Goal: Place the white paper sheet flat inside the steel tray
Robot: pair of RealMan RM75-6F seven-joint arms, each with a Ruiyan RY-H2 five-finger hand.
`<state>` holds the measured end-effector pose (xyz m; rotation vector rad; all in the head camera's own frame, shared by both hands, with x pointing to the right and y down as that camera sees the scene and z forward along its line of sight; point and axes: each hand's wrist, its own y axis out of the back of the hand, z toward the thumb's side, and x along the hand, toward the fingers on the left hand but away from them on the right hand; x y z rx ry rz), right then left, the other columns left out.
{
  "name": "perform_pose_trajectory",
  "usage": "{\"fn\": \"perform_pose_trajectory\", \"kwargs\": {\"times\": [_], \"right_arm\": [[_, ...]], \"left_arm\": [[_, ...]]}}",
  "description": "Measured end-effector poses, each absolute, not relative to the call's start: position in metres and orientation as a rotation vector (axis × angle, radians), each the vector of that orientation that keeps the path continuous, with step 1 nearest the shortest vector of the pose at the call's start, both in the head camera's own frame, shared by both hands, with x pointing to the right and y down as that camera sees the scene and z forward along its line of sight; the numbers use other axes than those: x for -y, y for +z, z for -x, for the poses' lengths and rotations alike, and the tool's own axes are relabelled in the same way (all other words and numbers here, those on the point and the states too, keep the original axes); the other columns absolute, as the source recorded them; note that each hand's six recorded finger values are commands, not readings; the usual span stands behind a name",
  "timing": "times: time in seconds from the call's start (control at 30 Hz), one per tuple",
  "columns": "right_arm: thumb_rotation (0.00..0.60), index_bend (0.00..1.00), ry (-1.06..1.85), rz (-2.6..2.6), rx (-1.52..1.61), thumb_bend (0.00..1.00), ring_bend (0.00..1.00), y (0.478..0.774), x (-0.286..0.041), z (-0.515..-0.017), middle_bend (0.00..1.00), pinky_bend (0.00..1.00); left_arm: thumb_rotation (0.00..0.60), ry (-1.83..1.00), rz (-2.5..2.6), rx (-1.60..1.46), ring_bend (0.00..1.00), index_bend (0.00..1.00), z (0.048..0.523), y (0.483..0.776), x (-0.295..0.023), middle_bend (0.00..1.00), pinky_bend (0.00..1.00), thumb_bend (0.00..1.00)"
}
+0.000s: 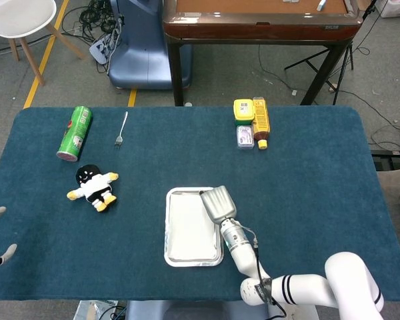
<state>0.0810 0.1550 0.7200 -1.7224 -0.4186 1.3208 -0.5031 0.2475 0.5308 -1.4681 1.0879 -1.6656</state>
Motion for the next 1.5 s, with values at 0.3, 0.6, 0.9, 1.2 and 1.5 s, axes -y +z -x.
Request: {"fn": "perform_pose_trajectory", "kwargs": {"times": [0.3,0.6,0.9,1.2,1.5], "right_arm": [[0.6,0.42,1.27,1.709,0.476,0.61,0.91,0.701,-0.146,-0.097,1.0,1.0],[0.6,0.42,1.261,1.69,0.503,0.14,0.6,0.676,-0.136,-0.136,0.67,0.8],[0.6,0.42,1.278,1.687,0.505,0.08,0.49,0.646,-0.132,-0.196,0.53,0.67],[0.6,0.42,1.324,1.681,0.481,0.04,0.41,0.612,-0.152,-0.27,0.46,0.54],[0.6,0.42,1.422,1.643,0.533,0.04,0.37,0.577,-0.185,-0.33,0.46,0.5]], "left_arm": [[0.6,-1.672,1.468,-1.079,0.0,0.17,0.503,0.533,-0.248,0.04,0.21,0.22],[0.6,-1.672,1.463,-1.068,0.0,0.17,0.5,0.533,-0.249,0.04,0.21,0.22],[0.6,-1.667,1.465,-1.049,0.0,0.17,0.495,0.535,-0.25,0.04,0.21,0.22],[0.6,-1.631,1.461,-1.049,0.02,0.17,0.487,0.528,-0.251,0.06,0.22,0.22],[0.6,-1.568,1.474,-1.035,0.05,0.17,0.471,0.52,-0.256,0.09,0.24,0.22]]}}
